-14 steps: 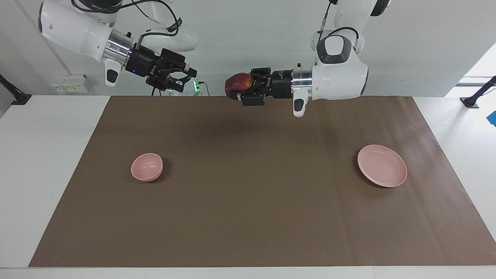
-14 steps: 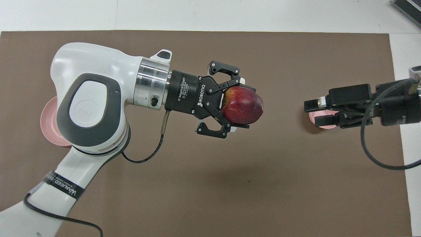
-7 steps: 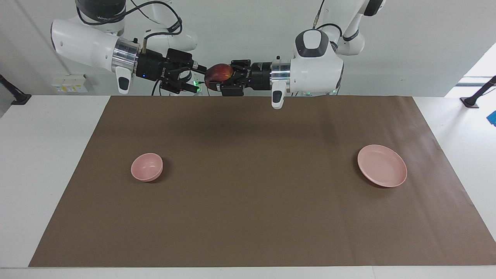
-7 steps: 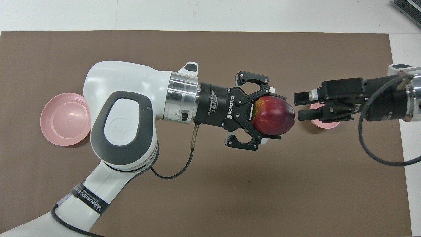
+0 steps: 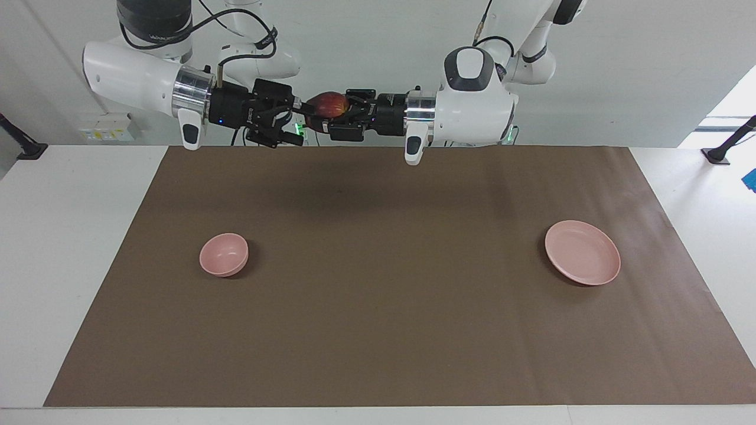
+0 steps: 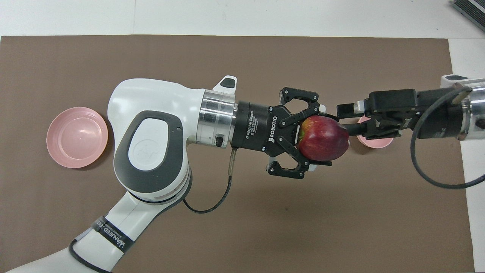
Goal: Move apple from plate to bowl
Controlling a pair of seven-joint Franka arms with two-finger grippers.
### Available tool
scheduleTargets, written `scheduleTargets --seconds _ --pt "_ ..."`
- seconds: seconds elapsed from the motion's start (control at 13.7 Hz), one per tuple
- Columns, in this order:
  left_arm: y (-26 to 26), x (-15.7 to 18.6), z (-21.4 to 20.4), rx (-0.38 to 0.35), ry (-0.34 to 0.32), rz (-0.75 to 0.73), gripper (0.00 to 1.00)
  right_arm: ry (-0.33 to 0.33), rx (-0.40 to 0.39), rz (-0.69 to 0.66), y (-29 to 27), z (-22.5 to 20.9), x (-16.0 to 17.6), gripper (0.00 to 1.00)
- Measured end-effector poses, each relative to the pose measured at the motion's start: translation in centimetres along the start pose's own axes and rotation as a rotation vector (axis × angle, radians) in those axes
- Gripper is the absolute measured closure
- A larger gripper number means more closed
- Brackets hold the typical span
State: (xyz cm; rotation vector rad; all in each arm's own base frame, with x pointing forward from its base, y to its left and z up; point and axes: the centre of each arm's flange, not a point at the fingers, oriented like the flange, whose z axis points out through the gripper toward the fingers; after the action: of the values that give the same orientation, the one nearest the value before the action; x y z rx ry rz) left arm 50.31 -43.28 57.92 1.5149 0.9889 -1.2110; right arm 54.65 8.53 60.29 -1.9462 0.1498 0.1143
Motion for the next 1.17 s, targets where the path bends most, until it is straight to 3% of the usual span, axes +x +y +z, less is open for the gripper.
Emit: scheduleTargets --seconds 0.51,1.02,1.17 --pt "-0.4 0.3 1.1 -0.025 -0.012 -0.005 0.25 -0.071 0.008 -0.002 -0.2 0.7 -1.0 0.0" --pt "-0.5 0.4 1.6 -0.028 -0.014 0.004 0.25 -0.077 0.007 -0.001 -0.1 0.9 -1.1 0.0" --pt "-0.7 0.5 1.9 -0.027 -0.017 0.009 0.25 -0.075 0.009 0.002 -0.1 0.7 -1.2 0.13"
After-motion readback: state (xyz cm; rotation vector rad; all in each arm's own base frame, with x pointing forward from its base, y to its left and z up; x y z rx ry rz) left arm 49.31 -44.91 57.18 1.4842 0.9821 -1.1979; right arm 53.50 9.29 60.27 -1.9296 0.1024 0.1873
